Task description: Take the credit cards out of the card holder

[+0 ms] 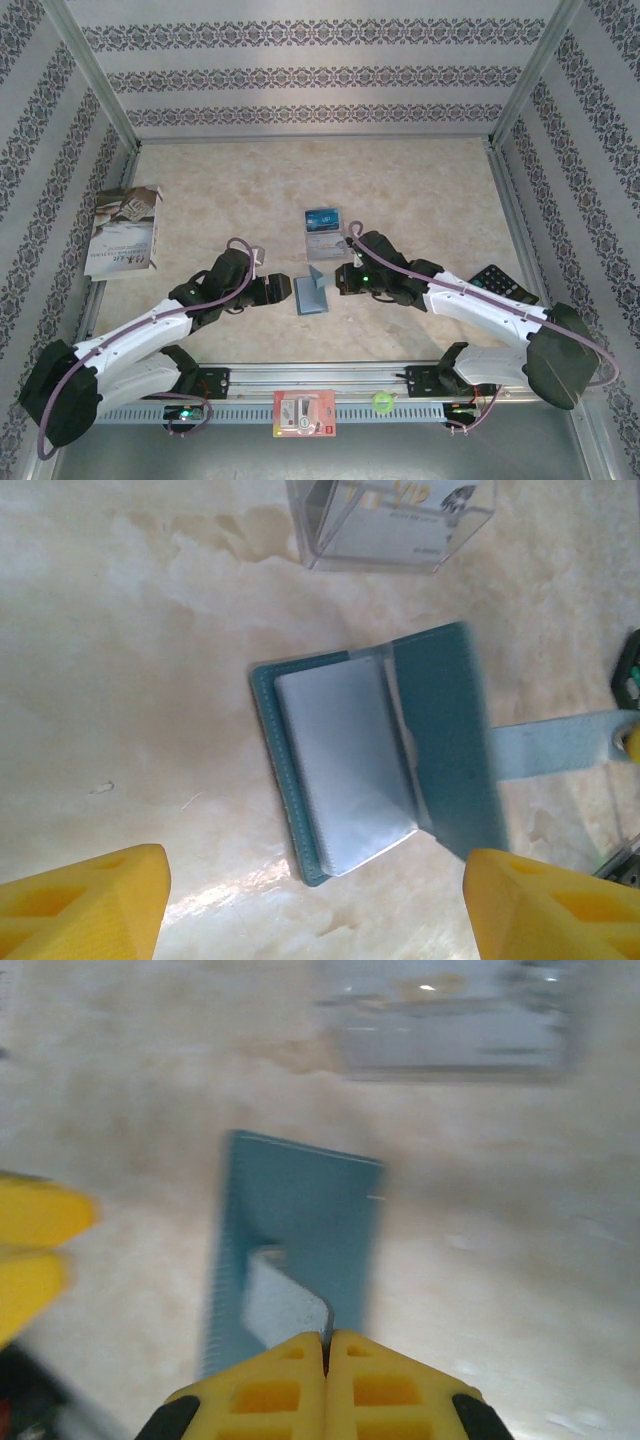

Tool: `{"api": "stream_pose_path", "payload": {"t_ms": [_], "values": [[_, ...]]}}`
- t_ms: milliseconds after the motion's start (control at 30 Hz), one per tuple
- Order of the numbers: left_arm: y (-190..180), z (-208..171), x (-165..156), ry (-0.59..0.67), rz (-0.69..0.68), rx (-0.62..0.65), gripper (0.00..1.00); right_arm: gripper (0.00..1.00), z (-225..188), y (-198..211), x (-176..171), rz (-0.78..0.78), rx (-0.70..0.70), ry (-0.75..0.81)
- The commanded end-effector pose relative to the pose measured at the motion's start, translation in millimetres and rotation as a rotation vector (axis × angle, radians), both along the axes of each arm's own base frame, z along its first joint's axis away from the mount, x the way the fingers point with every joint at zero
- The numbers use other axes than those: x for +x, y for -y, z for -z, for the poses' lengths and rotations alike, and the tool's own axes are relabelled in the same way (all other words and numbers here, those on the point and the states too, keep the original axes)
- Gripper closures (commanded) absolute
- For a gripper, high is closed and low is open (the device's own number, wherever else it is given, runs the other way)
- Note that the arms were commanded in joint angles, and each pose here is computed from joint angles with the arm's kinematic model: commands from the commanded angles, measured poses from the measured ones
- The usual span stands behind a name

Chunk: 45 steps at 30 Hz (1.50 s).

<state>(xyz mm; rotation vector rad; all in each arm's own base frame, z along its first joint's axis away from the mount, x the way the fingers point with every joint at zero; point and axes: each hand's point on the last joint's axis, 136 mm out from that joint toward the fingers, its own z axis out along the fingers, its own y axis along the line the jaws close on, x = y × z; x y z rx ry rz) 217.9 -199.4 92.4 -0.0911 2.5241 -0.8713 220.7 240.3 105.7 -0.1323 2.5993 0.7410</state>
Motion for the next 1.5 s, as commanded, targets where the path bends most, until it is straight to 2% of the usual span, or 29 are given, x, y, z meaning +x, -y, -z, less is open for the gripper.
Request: {"api": "stream_pose_path", "payload": {"t_ms": [0,100,233,267,500,667,800,867,1000,1133,1300,1467], "values": [[6,-10,8,0.033,0.025,-0.017,0.23,1.0,46,50,-3,0.128,-0.191,-0.069],[7,-7,9,0.031,0.028,-0.01,0.23,1.0,71,67,-6,0.162,-0.288,-0.104],[9,-4,11,0.028,0.032,-0.008,0.23,1.0,82,72,-3,0.186,-0.334,-0.117],[9,-2,11,0.023,0.032,-0.006,0.23,0.97,83,73,-2,0.189,-0.347,-0.116],[17,-1,18,0.029,0.051,-0.013,0.22,0.58,75,80,2,0.212,-0.381,-0.093],[25,-2,22,0.034,0.079,-0.023,0.22,0.49,39,76,7,0.193,-0.31,0.003],[42,-5,27,0.031,0.128,-0.051,0.25,0.47,2,69,8,0.164,-0.265,0.083],[56,-8,29,0.044,0.164,-0.061,0.31,0.47,-16,62,8,0.138,-0.238,0.13],[92,-14,32,0.035,0.269,-0.075,0.59,0.53,-38,50,10,0.108,-0.2,0.174],[122,-15,23,0.025,0.367,-0.066,0.76,0.64,-40,49,8,0.113,-0.19,0.178],[149,4,12,-0.046,0.451,-0.049,0.83,0.71,-38,57,4,0.141,-0.175,0.189],[160,29,9,-0.128,0.47,-0.004,0.84,0.77,-34,58,-2,0.139,-0.132,0.185]]}}
